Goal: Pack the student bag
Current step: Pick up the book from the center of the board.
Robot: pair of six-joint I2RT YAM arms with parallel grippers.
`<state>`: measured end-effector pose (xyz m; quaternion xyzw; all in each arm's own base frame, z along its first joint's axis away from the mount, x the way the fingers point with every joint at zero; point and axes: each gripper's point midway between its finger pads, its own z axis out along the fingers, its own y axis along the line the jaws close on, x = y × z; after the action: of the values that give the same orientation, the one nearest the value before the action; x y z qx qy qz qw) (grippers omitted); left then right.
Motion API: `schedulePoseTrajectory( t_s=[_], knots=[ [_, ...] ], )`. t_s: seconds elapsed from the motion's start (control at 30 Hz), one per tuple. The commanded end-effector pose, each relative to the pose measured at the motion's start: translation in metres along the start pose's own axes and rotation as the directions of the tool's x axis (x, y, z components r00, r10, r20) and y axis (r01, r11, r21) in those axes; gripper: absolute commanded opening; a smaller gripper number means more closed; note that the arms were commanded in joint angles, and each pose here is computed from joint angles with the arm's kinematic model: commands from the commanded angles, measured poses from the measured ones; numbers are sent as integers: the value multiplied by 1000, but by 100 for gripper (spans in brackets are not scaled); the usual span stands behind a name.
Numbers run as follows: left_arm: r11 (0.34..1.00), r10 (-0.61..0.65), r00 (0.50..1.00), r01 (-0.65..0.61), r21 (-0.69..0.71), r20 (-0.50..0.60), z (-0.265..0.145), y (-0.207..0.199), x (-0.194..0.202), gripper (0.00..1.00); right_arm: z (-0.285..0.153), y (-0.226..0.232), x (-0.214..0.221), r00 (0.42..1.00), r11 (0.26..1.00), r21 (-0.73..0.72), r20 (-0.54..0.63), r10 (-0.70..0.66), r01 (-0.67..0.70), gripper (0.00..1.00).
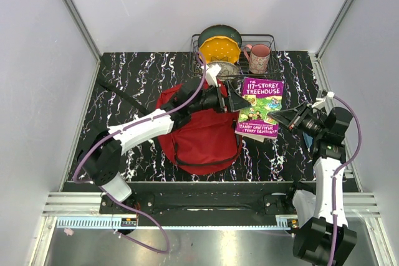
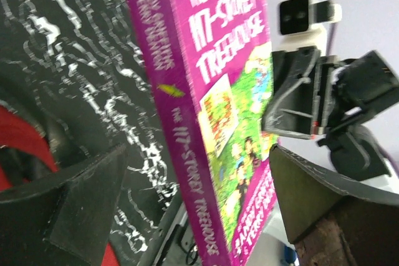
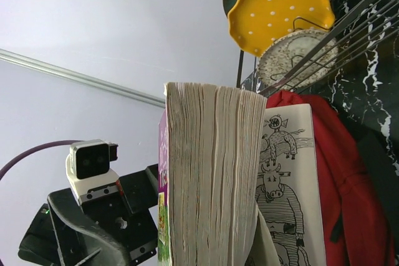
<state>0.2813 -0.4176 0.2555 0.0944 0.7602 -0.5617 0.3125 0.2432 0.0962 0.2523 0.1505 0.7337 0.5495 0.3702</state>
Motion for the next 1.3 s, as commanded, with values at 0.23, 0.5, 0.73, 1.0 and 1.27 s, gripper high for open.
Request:
schedulePoseTrajectory(
  t_s=[0.23,0.5,0.73,1.0,1.27],
  knots=[
    [947,19,998,-38,318,64,-7,-68,-24,99,-3,55,22,980,970,-218,-138,-143,110,0],
    [959,25,996,-48,281,85,-13,-59,-29,72,0,44,24,980,980,-172,-154,-123,96,2],
    [988,27,996,-40,147,89,-20,-33,-33,1,4,37,17,985,988,-128,-135,-106,89,30],
    [1000,-10,976,5,21,217,-66,-1,-59,0,-3,-11,4,993,968,225,-22,-112,115,92],
    [995,-16,912,54,-82,409,-128,11,-88,0,3,-6,16,1000,994,104,10,24,-25,93]
  ],
)
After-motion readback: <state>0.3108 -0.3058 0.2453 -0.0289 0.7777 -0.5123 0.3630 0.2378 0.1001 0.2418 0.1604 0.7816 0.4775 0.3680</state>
